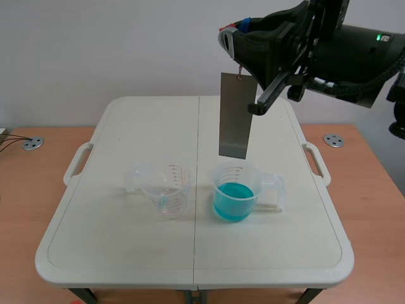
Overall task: Hold the metal plate by the orange handle, dip it into the blue solution, take it out and point at it, then put the plate back in the beaker on the left.
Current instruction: 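Raise the plate and point at it, then put the plate into the left beaker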
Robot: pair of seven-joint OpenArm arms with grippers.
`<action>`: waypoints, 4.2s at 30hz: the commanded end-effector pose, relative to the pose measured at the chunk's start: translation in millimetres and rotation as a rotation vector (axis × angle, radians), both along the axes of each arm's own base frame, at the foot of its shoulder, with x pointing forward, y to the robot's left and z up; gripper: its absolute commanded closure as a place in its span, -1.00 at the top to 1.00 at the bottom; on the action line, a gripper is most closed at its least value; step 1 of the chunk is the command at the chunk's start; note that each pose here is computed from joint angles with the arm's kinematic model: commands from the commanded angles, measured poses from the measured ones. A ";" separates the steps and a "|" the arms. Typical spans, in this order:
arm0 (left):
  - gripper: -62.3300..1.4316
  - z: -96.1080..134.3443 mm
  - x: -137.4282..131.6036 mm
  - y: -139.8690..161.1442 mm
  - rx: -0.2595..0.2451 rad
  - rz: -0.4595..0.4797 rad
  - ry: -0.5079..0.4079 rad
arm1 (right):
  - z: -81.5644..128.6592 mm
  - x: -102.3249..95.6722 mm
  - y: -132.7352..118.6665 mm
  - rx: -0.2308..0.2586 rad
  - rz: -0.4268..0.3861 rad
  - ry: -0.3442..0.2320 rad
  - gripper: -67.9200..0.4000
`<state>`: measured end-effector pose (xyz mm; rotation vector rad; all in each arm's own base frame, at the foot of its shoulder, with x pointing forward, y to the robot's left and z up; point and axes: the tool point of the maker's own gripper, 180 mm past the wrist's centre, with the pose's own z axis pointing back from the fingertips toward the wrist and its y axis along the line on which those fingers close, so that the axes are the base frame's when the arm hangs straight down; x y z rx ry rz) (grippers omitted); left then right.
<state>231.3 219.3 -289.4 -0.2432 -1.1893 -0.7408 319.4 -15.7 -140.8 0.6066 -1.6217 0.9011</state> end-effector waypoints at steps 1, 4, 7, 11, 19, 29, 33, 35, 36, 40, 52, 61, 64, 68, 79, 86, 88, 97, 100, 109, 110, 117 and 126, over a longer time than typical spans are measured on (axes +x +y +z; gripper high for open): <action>-0.90 7.3 7.8 -16.2 -0.041 -0.039 -0.029 | 16.5 0.3 -2.1 0.029 0.002 -0.041 -0.95; -0.90 10.7 20.5 -40.9 -0.069 -0.102 -0.050 | 16.9 0.2 -2.1 0.032 0.002 -0.041 -0.95; -0.90 8.6 27.9 -64.3 -0.081 -0.158 -0.046 | 17.3 0.1 -2.1 0.036 0.003 -0.040 -0.95; -0.90 7.9 36.6 -93.9 -0.095 -0.222 -0.052 | 17.3 0.2 -2.1 0.036 0.003 -0.039 -0.95; -0.90 7.9 51.0 -147.8 -0.086 -0.330 -0.062 | 17.3 0.2 -2.1 0.036 0.003 -0.039 -0.95; -0.90 6.4 52.8 -214.3 -0.030 -0.494 -0.080 | 17.4 0.1 -2.1 0.036 0.003 -0.040 -0.95; -0.90 -2.1 58.4 -228.1 -0.026 -0.493 -0.069 | 17.3 0.2 -2.0 0.036 0.003 -0.040 -0.95; -0.90 -5.8 65.9 -232.1 -0.026 -0.472 -0.073 | 17.5 0.1 -1.8 0.037 0.003 -0.040 -0.95; -0.90 -8.4 68.5 -234.2 -0.021 -0.466 -0.073 | 17.6 0.1 -1.7 0.038 0.003 -0.040 -0.95; -0.90 -12.2 78.2 -242.0 -0.042 -0.442 -0.066 | 17.5 0.1 -1.7 0.037 0.003 -0.040 -0.95; -0.90 -13.6 97.3 -248.3 -0.034 -0.395 -0.096 | 17.5 0.1 -1.7 0.037 0.003 -0.040 -0.95; -0.90 -13.6 97.4 -248.2 -0.034 -0.395 -0.096 | 17.6 0.1 -1.7 0.038 0.003 -0.040 -0.95; -0.90 -15.4 97.6 -243.1 -0.023 -0.393 -0.094 | 17.6 0.1 -1.7 0.038 0.003 -0.040 -0.95; -0.90 -13.3 96.6 -226.6 -0.039 -0.386 -0.101 | 17.5 0.1 -1.7 0.037 0.003 -0.040 -0.95; -0.90 17.2 69.5 -103.4 -0.054 -0.251 -0.114 | 17.6 0.1 -1.7 0.037 0.003 -0.040 -0.95; -0.90 -2.0 24.7 -7.5 0.056 -0.073 0.010 | 17.4 0.2 -1.7 0.037 0.003 -0.039 -0.95; -0.90 -15.3 6.3 13.6 0.090 -0.015 0.061 | 18.3 0.5 -1.6 0.038 0.003 -0.042 -0.95; -0.90 -84.0 -96.3 54.9 0.194 0.112 0.336 | 21.6 2.2 2.0 0.049 0.002 -0.045 -0.95; -0.90 -99.1 -129.6 61.2 0.195 0.143 0.425 | 23.1 3.7 6.0 0.049 0.004 -0.043 -0.95; -0.90 -135.0 -209.8 60.6 0.186 0.208 0.622 | 34.6 7.2 28.6 0.050 0.035 -0.062 -0.95; -0.90 -139.3 -218.2 57.9 0.186 0.210 0.640 | 36.4 7.4 31.7 0.053 0.039 -0.063 -0.95; -0.90 -161.6 -268.5 30.5 0.177 0.206 0.740 | 36.0 14.0 53.1 0.077 0.070 -0.034 -0.95; -0.90 -172.6 -308.0 -14.0 0.125 0.140 0.828 | 18.7 25.9 77.2 0.102 0.094 0.042 -0.95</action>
